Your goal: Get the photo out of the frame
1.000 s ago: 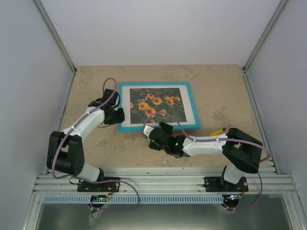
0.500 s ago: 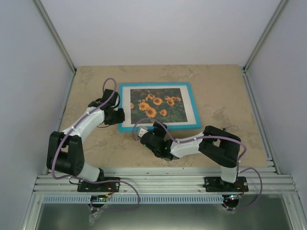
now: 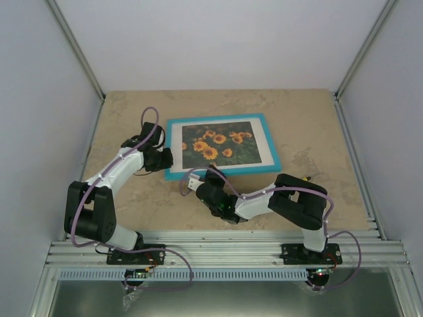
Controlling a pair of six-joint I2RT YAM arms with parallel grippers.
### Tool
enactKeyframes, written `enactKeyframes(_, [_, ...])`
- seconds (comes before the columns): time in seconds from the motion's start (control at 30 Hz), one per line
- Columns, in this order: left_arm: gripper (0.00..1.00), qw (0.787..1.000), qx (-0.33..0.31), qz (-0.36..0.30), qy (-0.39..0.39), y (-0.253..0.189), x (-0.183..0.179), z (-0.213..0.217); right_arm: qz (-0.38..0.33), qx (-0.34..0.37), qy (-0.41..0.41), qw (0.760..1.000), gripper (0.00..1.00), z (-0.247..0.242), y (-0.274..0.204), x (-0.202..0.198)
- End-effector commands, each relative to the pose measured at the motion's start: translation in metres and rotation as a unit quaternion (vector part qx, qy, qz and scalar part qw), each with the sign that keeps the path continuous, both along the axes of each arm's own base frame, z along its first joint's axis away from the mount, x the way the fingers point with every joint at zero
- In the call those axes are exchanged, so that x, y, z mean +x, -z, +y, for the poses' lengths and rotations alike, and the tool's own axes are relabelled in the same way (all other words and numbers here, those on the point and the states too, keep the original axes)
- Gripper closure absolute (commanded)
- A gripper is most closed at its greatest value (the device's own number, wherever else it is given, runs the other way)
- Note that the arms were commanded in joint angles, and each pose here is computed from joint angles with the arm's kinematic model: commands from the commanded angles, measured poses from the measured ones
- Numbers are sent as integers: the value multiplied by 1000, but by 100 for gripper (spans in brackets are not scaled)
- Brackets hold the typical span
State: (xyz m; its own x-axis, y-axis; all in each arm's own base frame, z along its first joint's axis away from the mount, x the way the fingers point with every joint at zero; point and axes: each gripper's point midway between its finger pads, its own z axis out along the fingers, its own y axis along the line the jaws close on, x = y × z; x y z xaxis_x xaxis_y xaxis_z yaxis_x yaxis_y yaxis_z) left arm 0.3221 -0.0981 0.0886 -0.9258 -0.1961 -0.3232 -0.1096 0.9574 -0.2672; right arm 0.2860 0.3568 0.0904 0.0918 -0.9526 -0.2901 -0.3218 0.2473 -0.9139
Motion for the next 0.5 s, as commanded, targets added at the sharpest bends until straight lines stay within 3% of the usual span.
enactKeyframes(0.0, [97,996,-57,-65,16,-38,18,-20,-40,25,1,999,69,-2,-27,3])
enactKeyframes(0.17, [75,993,-64,-98,-14,-57,25,-16,-52,39,-18,998,90,-1,-56,0])
enactKeyframes(0.33, [47,984,-90,-144,-53,-85,30,-9,-65,51,-34,996,99,-1,-86,-1])
enactKeyframes(0.47, [25,963,-139,-210,-96,-128,31,3,-79,60,-42,994,100,-5,-113,0])
